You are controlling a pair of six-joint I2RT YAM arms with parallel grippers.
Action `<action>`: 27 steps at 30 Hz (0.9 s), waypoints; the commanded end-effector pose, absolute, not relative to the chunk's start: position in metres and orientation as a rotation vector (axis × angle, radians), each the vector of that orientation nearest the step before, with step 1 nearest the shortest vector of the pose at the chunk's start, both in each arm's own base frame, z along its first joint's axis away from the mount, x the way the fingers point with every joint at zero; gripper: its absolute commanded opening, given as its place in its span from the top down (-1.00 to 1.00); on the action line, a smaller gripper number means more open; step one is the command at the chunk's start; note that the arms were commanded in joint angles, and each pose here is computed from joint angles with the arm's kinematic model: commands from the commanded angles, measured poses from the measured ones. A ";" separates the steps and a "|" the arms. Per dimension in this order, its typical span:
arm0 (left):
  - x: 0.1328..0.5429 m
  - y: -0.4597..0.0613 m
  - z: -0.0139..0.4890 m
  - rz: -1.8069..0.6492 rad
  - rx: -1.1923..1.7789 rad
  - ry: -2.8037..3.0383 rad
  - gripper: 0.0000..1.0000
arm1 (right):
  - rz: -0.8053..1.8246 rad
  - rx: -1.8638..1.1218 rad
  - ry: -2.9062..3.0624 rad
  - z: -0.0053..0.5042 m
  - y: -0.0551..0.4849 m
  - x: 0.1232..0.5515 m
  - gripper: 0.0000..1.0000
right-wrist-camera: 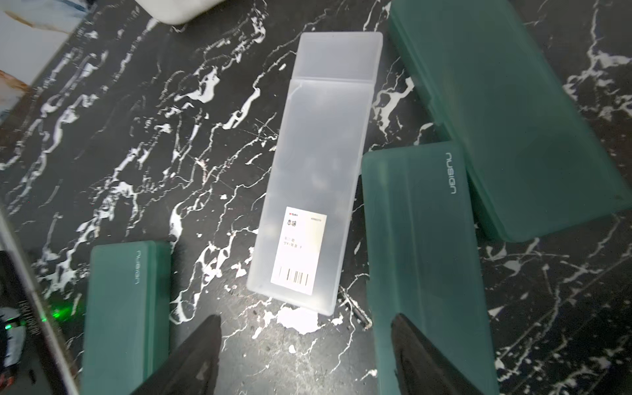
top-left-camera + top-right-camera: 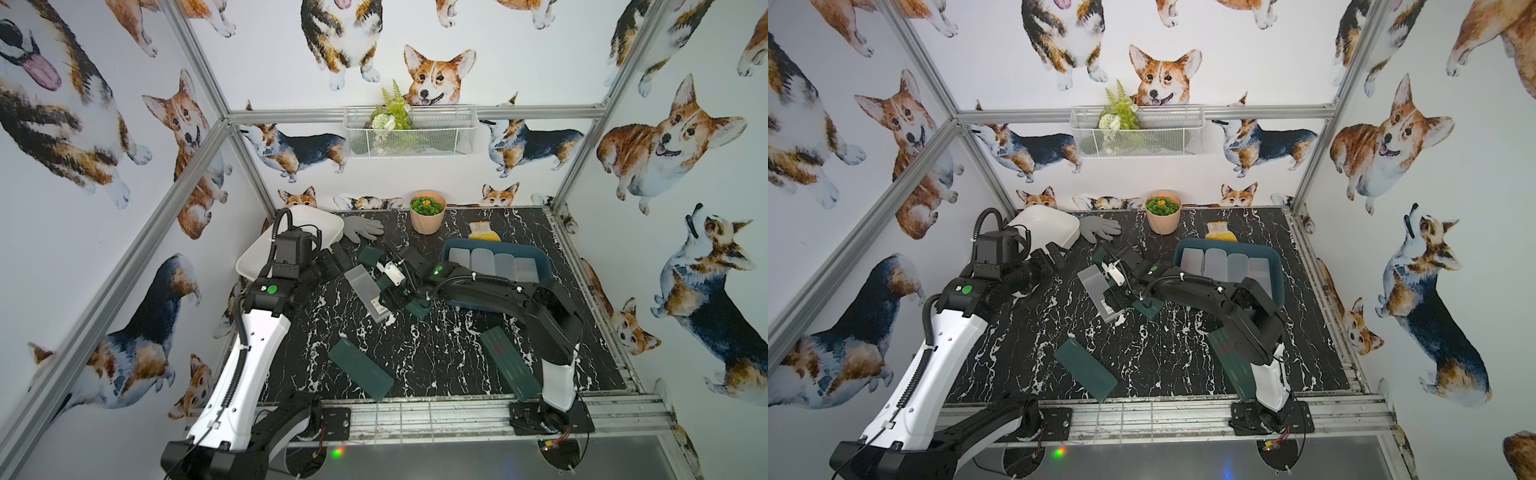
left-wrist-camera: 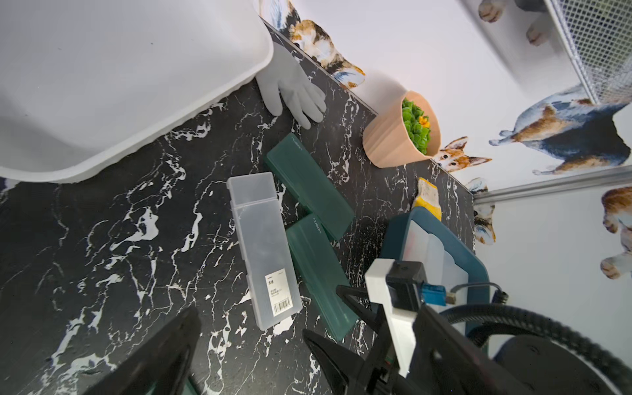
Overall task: Place the pencil cases by color into the storage box
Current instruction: Pick up the pencil case from the center of the board.
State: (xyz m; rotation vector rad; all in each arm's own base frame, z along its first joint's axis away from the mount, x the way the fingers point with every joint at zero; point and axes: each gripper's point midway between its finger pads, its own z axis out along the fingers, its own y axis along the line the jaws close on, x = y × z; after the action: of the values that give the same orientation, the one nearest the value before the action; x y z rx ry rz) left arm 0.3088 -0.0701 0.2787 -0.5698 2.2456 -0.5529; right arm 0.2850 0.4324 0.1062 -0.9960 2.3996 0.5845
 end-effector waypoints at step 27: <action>0.326 -0.033 0.316 -0.362 -0.724 2.149 -0.99 | 0.267 -1.010 2.595 0.024 0.458 0.288 -0.56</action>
State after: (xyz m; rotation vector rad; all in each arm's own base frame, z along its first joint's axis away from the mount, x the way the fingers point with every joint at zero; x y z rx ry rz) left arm 0.3272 -0.0385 0.3138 -0.7087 2.1585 -0.3874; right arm 0.2881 0.4639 0.0299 -1.0222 2.5702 0.3305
